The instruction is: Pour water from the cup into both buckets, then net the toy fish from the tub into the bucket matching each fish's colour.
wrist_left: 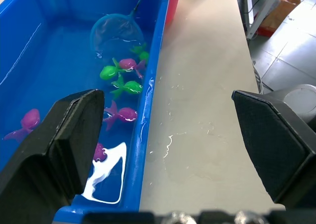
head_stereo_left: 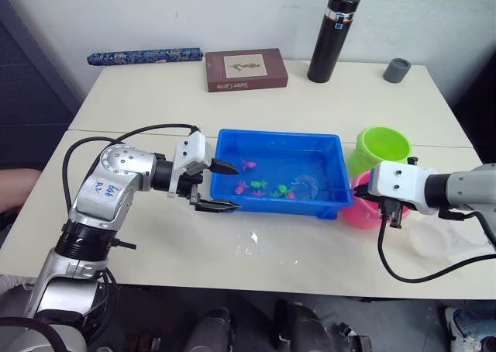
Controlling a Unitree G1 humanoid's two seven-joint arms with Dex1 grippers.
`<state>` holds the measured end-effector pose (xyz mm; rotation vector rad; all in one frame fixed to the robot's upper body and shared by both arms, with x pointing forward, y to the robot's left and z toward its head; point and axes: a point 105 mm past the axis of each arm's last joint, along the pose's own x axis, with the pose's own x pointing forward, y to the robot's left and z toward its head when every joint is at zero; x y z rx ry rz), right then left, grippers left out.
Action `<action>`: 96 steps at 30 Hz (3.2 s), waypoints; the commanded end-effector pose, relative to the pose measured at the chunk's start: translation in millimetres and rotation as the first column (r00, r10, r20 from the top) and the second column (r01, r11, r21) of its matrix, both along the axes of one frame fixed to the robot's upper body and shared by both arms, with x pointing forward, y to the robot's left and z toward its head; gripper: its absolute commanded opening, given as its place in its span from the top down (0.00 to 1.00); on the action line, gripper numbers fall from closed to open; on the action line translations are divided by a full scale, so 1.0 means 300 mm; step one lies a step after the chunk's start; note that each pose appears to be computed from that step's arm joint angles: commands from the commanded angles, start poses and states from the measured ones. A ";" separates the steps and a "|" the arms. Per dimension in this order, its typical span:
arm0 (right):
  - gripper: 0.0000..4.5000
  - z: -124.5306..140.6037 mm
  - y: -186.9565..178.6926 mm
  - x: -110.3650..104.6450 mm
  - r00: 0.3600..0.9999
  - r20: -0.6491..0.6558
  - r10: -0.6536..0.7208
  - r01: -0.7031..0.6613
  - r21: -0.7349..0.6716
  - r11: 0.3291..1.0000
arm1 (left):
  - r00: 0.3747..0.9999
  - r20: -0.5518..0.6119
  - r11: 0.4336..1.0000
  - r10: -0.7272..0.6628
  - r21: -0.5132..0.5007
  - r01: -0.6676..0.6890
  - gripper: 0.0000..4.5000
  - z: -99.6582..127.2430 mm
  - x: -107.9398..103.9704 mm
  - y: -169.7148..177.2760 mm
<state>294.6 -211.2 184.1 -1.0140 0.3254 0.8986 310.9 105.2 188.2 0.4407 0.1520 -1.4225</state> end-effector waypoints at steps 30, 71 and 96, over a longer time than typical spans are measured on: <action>1.00 0.067 0.074 0.036 0.997 0.075 0.001 -0.014 0.184 0.983 | 0.997 0.048 0.995 0.056 0.082 -0.060 0.01 -0.028 0.031 0.079; 1.00 -0.004 0.179 0.083 0.999 0.031 0.007 -0.014 0.217 0.976 | 0.992 0.066 0.991 0.110 0.068 -0.114 0.01 -0.011 0.064 0.098; 1.00 0.155 -0.025 -0.176 0.938 -0.140 -0.316 0.336 0.585 0.738 | 0.999 -0.032 0.974 -0.040 -0.226 0.031 0.01 0.089 0.079 -0.081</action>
